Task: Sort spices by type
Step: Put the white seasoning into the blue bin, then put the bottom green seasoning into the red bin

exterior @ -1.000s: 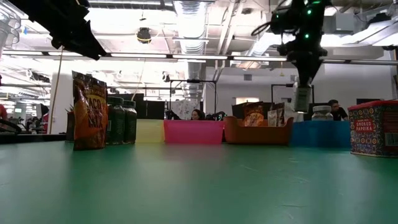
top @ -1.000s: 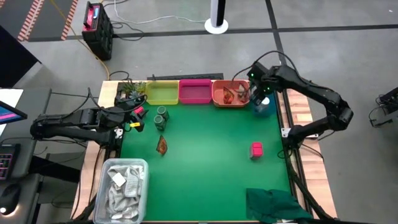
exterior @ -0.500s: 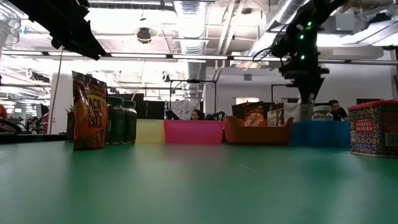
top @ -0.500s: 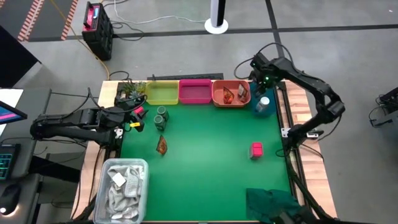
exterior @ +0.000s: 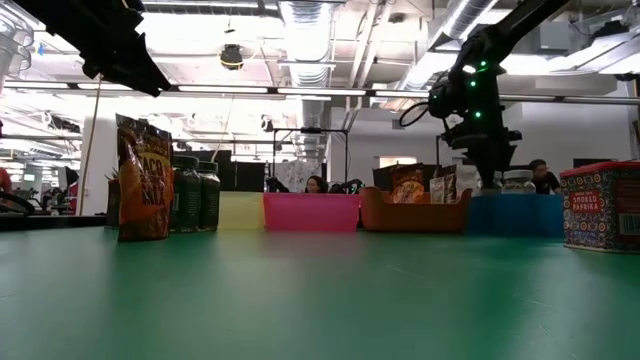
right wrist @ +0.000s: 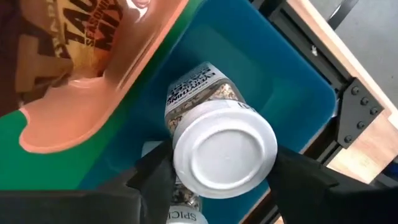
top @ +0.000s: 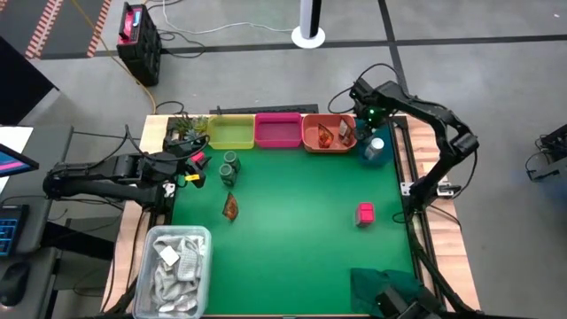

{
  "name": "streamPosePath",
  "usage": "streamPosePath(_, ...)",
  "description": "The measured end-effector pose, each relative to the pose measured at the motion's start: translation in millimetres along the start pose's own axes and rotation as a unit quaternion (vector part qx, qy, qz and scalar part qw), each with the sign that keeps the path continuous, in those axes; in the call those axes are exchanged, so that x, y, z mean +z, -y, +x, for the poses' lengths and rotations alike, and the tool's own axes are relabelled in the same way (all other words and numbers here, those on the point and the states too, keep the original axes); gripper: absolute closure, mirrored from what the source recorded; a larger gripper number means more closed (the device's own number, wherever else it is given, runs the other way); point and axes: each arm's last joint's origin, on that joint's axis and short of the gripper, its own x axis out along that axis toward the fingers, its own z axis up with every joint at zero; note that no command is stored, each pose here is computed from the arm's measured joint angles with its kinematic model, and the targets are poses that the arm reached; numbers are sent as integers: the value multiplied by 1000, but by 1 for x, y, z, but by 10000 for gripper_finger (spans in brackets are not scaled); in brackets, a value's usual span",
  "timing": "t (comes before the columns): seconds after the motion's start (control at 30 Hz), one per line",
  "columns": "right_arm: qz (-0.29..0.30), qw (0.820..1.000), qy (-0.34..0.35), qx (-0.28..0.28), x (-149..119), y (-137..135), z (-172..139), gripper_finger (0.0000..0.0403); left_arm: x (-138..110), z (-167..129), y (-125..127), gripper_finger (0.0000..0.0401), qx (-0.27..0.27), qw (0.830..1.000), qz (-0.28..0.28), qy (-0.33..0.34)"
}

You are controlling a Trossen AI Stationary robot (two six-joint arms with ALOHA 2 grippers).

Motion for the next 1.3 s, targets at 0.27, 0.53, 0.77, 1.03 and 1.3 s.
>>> streamPosePath(0.27, -4, 1000, -3, -1, -2, 0, -1, 137, 0, 0, 0, 177, 0, 1000, 0, 0)
streamPosePath(0.53, -22, 999, -27, 1, -7, 0, -2, 136, 0, 0, 0, 177, 0, 1000, 0, 0)
streamPosePath(0.77, -35, 998, -55, 1, -12, 0, -4, 136, 0, 0, 0, 177, 0, 1000, -1, 0)
streamPosePath(1.03, -37, 999, -2, -2, -7, -6, -42, 136, 0, 0, 0, 177, 0, 1000, -1, 0)
streamPosePath(1.3, -86, 984, 157, 27, -20, -39, -105, 137, 0, 0, 0, 177, 0, 1000, -2, 0)
